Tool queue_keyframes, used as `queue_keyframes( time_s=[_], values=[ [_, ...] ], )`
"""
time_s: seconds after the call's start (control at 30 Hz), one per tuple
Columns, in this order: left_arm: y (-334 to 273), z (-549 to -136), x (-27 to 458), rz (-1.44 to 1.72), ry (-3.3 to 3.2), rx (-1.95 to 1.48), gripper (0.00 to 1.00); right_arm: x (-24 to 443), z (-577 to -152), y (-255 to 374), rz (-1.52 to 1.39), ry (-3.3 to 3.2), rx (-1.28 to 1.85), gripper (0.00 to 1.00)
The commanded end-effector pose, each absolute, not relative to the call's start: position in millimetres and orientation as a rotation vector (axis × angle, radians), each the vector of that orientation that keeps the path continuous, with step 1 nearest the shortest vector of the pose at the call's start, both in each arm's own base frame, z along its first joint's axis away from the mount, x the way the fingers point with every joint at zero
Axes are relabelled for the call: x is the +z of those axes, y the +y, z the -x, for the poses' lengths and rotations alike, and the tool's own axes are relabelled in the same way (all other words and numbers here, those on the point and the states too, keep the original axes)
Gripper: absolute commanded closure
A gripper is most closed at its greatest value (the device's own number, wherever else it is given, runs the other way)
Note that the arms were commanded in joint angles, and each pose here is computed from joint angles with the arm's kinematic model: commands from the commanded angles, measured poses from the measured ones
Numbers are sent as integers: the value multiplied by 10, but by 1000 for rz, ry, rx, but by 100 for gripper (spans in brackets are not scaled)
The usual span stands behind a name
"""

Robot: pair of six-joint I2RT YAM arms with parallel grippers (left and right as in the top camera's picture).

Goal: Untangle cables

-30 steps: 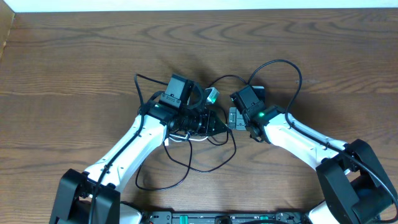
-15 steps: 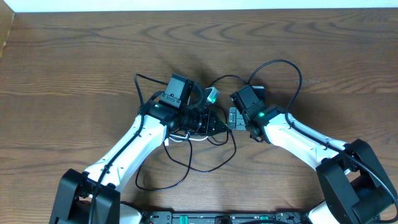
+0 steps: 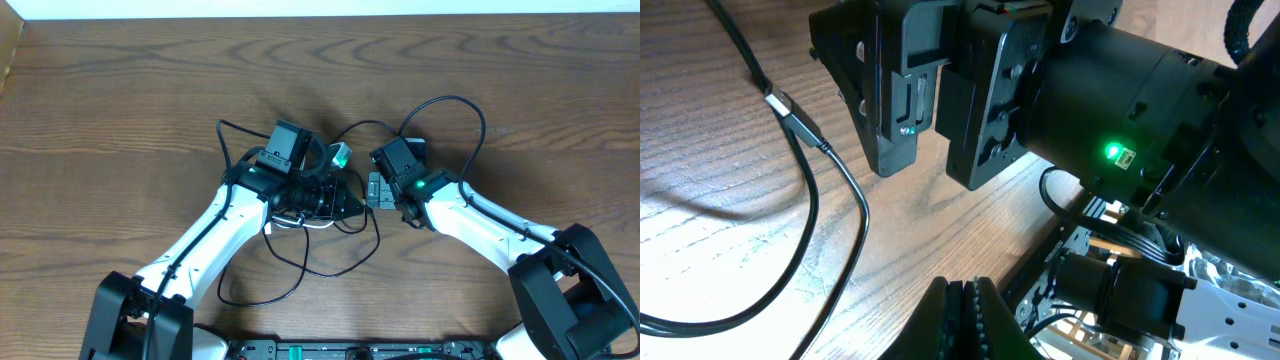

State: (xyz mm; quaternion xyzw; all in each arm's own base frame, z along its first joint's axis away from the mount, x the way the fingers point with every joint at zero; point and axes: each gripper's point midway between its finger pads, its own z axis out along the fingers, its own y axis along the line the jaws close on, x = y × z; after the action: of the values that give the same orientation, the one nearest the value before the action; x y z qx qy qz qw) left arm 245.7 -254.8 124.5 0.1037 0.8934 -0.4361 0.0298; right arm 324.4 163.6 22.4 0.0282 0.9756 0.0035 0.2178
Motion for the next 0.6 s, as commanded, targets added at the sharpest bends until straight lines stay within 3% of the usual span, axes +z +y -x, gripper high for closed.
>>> queue_keyframes(
  time_s=[0.0, 0.57],
  values=[
    [-2561, -2429, 1237, -335, 2757, -1359, 93, 211, -3250, 1616, -98, 2699, -4, 1],
    [-2541, -2451, 1211, -338, 2758, -1325, 92, 211, -3250, 1616, -98, 2699, -5, 1]
  ],
)
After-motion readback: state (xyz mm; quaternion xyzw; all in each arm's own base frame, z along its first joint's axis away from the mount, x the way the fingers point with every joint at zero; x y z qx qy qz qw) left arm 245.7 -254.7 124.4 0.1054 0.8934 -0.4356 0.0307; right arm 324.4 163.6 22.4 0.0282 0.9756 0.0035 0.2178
